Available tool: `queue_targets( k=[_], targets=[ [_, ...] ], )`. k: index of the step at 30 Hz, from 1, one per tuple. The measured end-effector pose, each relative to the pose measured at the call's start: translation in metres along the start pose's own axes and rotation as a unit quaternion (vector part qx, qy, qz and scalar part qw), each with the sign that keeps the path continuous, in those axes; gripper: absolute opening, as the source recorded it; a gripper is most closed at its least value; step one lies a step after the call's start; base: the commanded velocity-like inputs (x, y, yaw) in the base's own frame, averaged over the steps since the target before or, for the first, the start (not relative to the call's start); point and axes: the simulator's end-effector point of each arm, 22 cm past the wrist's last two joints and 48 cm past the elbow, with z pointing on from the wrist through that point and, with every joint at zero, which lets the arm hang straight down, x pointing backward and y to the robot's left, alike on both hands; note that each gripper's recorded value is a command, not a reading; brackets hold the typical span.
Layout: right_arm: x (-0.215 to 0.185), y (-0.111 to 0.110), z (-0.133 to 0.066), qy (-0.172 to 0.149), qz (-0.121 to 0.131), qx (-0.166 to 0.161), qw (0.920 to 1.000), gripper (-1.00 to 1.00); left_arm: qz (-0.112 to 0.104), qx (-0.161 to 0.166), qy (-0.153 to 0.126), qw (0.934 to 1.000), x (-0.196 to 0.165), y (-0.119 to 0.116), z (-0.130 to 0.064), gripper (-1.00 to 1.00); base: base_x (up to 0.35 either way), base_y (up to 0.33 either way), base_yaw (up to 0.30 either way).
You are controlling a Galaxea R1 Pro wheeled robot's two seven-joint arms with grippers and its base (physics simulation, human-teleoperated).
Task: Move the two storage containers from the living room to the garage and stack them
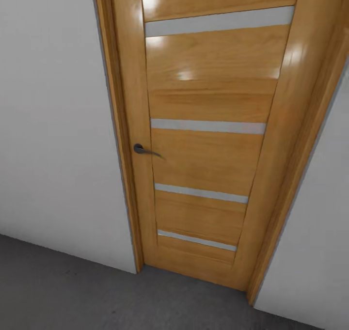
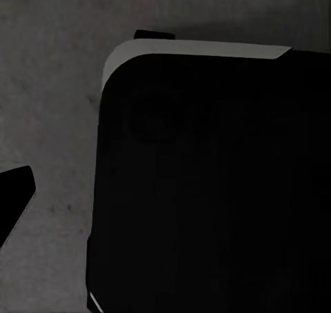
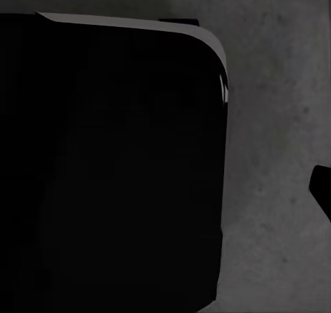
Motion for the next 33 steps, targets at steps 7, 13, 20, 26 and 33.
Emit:
queue_targets(
  k=[7,13,20,26,33],
  targets=[
    [0.0005,0.0007,0.0000,0.001,-0.001,-0.001,1.0000,1.00,-0.001,0.000,-0.002,1.0000,0.0002,0.0004,-0.0001,1.00,0.000,0.000,-0.286],
    [0.0010,0.0012,0.0000,0.003,-0.001,-0.001,1.0000,1.00,0.000,0.000,-0.005,1.0000,-0.0009,-0.0004,-0.0001,1.00,0.000,0.000,-0.149],
    [0.0008,0.0007,-0.0001,0.002,-0.007,-0.001,1.0000,1.00,-0.001,0.000,-0.006,1.0000,-0.0014,0.0002,-0.0002,1.00,0.104,0.106,-0.015],
    [0.0009,0.0011,-0.0001,0.002,-0.012,-0.002,0.9999,1.00,-0.001,0.000,-0.004,1.0000,-0.0006,0.0000,-0.0002,1.00,0.198,0.249,-0.001],
    [0.0015,0.0018,-0.0001,0.003,-0.013,-0.002,0.9999,1.00,-0.001,-0.001,-0.005,1.0000,-0.0010,0.0007,-0.0002,1.00,0.166,0.284,0.000]
  ],
)
